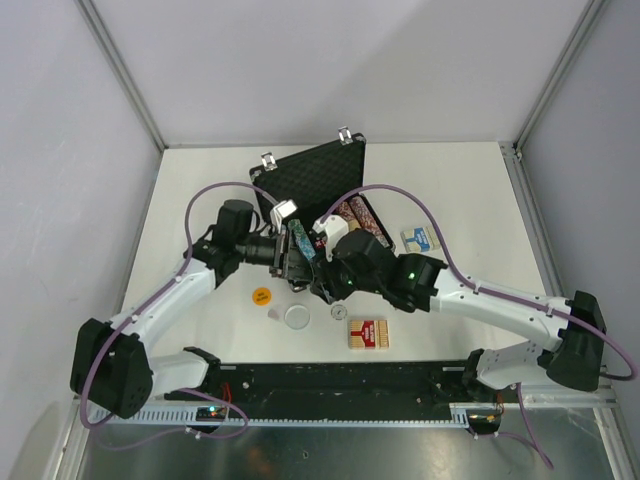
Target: Pack up texas hold em set
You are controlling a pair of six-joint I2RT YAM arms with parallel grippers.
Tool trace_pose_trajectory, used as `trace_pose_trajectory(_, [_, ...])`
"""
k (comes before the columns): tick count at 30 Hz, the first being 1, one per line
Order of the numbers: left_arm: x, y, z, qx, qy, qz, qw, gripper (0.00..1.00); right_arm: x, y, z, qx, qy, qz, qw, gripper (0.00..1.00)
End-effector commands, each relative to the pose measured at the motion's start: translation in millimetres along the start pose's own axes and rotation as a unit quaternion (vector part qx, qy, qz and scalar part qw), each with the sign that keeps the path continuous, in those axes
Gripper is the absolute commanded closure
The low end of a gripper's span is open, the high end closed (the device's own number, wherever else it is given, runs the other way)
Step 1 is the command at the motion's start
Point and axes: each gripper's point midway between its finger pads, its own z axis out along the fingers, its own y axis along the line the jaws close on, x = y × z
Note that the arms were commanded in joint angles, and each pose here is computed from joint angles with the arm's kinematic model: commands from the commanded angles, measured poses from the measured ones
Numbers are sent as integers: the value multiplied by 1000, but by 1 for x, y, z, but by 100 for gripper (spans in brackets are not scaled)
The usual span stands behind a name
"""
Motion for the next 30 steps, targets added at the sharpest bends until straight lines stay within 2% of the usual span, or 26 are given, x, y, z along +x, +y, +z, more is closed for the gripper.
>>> trace_pose_trajectory(1, [7,-14,3,28,20,24,999,53,-27,10,-2,-9,-38,-7,999,71])
trace_pose_trajectory(11, [22,-16,4,35,34,22,999,62,-24,7,1,-3,-32,-14,999,70])
trace_pose_trajectory(15, [28,-15,4,38,41,15,998,59,-23,5,2,-1,-30,-15,999,70])
trace_pose_trajectory(19, [32,-14,4,40,46,14,998,50,-21,5,3,1,-26,-16,1000,70])
trace_pose_trajectory(24, [32,-13,5,41,48,16,998,47,-17,4,6,2,-19,-16,1000,70])
trace_pose_trajectory(26, [32,-14,5,43,48,18,998,50,-15,4,7,2,-14,-17,1000,70])
trace_pose_trajectory(30, [33,-16,4,48,51,20,997,63,-12,3,9,3,-8,-18,1000,70])
